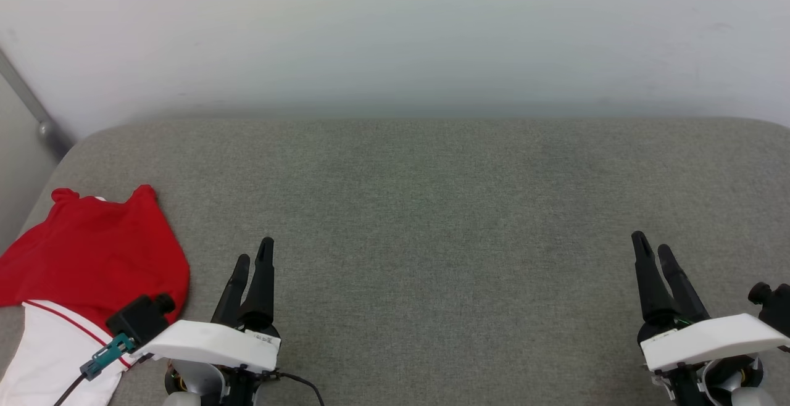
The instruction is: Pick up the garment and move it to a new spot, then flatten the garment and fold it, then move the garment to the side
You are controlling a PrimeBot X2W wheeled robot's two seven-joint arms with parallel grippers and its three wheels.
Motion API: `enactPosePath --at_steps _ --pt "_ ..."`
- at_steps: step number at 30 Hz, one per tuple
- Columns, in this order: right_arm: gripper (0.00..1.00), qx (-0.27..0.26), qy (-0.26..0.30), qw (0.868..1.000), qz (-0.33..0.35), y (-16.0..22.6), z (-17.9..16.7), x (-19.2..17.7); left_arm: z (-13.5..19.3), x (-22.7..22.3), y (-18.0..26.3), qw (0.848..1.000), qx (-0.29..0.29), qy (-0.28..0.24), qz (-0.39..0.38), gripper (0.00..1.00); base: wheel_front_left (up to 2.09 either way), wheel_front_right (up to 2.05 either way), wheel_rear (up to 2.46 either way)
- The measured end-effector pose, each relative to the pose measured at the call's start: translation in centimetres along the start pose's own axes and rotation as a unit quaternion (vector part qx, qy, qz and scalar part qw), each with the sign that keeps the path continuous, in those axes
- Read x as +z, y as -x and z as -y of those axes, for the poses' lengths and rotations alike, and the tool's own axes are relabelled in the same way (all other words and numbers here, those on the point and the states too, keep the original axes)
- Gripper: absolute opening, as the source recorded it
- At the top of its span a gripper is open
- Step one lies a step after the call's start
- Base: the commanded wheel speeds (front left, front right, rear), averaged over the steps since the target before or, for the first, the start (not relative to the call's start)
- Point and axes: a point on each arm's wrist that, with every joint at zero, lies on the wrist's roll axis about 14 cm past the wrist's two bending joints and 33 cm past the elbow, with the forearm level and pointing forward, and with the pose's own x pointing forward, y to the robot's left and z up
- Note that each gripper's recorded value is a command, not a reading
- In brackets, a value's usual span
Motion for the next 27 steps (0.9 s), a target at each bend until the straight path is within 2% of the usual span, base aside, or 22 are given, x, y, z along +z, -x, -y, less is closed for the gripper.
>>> enactPosePath --at_steps 4,15,27 --pt "1.00 0.004 0.037 0.999 -0.004 0.0 -0.2 -0.1 0.1 -0.1 0.1 0.999 -0.004 -0.045 -0.001 1.00 0.00 0.00 0.00" --pt "1.00 0.011 0.117 0.993 -0.014 0.1 -0.6 -0.5 0.9 -0.2 0.1 0.992 -0.020 -0.128 0.001 1.00 0.00 0.00 0.00" --pt "1.00 0.020 0.195 0.980 -0.023 0.2 -1.0 -0.9 1.2 -0.5 0.1 0.975 -0.029 -0.222 0.000 1.00 0.00 0.00 0.00"
